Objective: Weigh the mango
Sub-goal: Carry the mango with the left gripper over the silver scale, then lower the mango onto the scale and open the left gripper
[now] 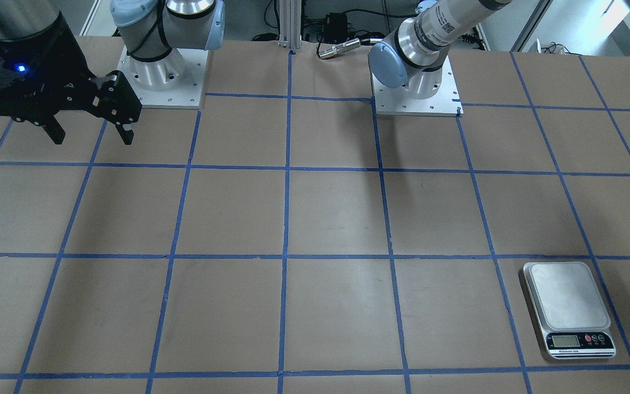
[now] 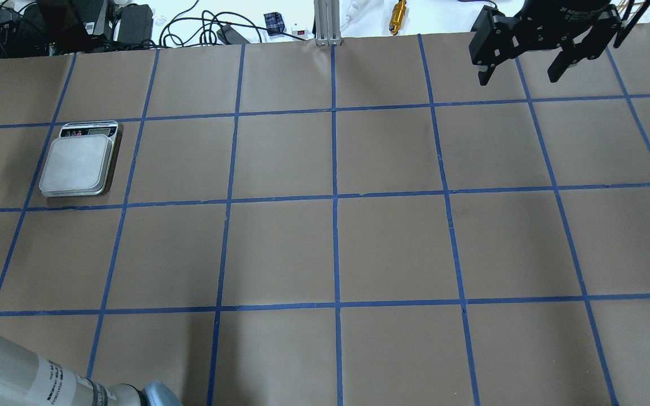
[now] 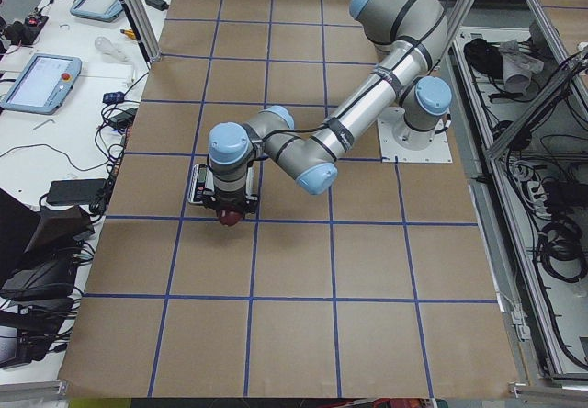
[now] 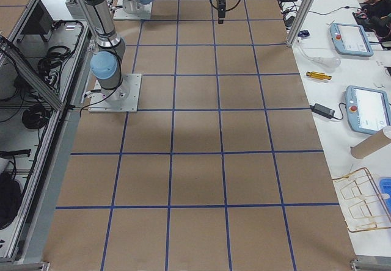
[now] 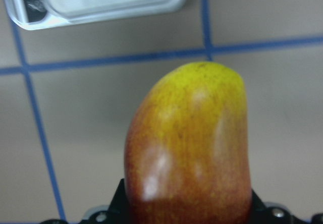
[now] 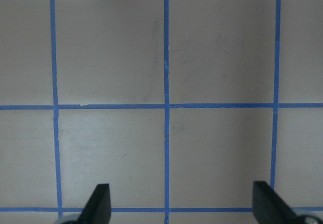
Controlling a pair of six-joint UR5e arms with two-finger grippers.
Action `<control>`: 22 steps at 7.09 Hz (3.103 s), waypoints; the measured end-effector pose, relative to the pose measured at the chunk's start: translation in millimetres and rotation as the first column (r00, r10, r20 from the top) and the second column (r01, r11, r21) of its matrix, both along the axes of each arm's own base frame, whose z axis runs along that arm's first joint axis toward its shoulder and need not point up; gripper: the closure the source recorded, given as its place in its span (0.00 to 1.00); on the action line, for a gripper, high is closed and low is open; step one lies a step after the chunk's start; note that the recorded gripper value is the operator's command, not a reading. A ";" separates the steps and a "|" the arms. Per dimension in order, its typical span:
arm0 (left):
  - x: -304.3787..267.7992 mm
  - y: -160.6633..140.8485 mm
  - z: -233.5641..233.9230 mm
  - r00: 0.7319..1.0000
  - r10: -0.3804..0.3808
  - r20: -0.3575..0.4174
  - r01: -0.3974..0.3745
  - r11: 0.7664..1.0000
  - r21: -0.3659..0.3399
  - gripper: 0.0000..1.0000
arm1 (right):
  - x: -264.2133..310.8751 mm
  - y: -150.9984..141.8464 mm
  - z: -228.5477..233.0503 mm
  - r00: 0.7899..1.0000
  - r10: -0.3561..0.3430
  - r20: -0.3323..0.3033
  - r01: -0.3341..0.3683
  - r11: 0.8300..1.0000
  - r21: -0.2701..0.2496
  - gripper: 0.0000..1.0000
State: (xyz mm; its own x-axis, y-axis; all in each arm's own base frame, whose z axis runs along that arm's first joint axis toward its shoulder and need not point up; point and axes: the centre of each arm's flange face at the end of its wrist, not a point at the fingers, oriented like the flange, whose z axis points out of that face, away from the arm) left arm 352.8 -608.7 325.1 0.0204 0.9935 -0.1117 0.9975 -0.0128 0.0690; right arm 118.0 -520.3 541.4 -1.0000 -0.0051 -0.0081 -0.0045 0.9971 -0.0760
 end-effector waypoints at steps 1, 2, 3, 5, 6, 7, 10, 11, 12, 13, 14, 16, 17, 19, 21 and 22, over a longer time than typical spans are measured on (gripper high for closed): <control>-38.1 -21.6 -5.2 0.999 0.049 -0.022 -0.049 0.999 0.003 1.00 | 0.0 0.0 0.0 1.000 0.000 0.000 0.000 1.000 0.000 0.00; -64.0 -35.1 -14.2 0.995 0.092 -0.041 -0.092 0.996 0.012 1.00 | -0.1 0.0 0.0 1.000 0.000 0.000 0.000 1.000 0.000 0.00; -80.7 -44.6 -31.4 0.989 0.137 -0.060 -0.135 0.990 0.032 1.00 | -0.2 0.0 0.0 1.000 0.000 0.000 0.000 1.000 0.000 0.00; -97.1 -51.6 -70.3 0.981 0.173 -0.086 -0.166 0.983 0.083 1.00 | -0.2 0.0 0.0 1.000 0.000 0.000 0.000 1.000 0.000 0.00; -99.3 -51.5 -82.1 0.980 0.176 -0.092 -0.166 0.981 0.100 1.00 | -0.3 0.0 0.0 1.000 -0.001 0.000 0.001 1.000 0.000 0.00; -100.2 -50.7 -90.8 0.980 0.175 -0.095 -0.164 0.980 0.114 1.00 | -0.3 0.0 0.0 1.000 0.000 -0.001 0.000 1.000 0.000 0.00; -100.3 -51.2 -103.2 0.980 0.173 -0.096 -0.162 0.980 0.116 1.00 | -0.2 0.0 0.0 1.000 0.000 -0.001 0.000 1.000 0.000 0.00; -99.9 -52.6 -107.6 0.980 0.172 -0.098 -0.161 0.981 0.111 0.87 | -0.4 0.0 0.0 1.000 -0.001 -0.001 0.001 1.000 0.000 0.00; -99.6 -53.3 -111.2 0.980 0.171 -0.100 -0.160 0.981 0.111 0.22 | -0.3 0.0 0.0 1.000 0.000 -0.001 0.000 1.000 0.000 0.00; -99.5 -53.6 -114.3 0.980 0.172 -0.102 -0.161 0.980 0.114 0.05 | -0.2 0.0 0.0 1.000 0.000 -0.001 0.000 1.000 0.000 0.00; -99.6 -53.7 -116.7 0.980 0.173 -0.104 -0.160 0.980 0.118 0.00 | -0.1 0.0 0.0 1.000 0.000 0.000 0.000 1.000 0.000 0.00; -100.4 -53.8 -105.5 0.979 0.180 -0.098 -0.170 0.980 0.103 0.00 | 0.0 0.0 0.0 1.000 0.000 0.000 0.000 1.000 0.000 0.00; -103.3 -52.5 -88.3 0.978 0.189 -0.088 -0.182 0.980 0.085 0.00 | -0.1 0.0 0.0 1.000 0.000 -0.001 0.000 1.000 0.000 0.00; -117.1 -34.6 -20.6 0.967 0.244 -0.075 -0.239 0.969 0.066 0.00 | -0.3 0.0 0.1 1.000 0.000 0.000 0.000 1.000 0.000 0.00; -144.4 10.4 75.2 0.925 0.372 -0.079 -0.365 0.927 0.090 0.00 | -0.2 0.0 0.1 1.000 0.000 0.000 0.000 1.000 0.000 0.00; -161.8 39.5 115.2 0.889 0.452 -0.076 -0.443 0.889 0.114 0.00 | -0.1 0.0 0.1 1.000 0.000 -0.001 0.000 1.000 0.000 0.00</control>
State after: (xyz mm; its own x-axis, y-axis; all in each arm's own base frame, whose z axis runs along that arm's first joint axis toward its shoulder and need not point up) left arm 191.0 -569.2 440.3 -0.4350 0.9004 0.0011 0.9004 0.4350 -0.0088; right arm 117.9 -520.2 541.4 -1.0000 -0.0050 -0.0074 -0.0045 0.9971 -0.0761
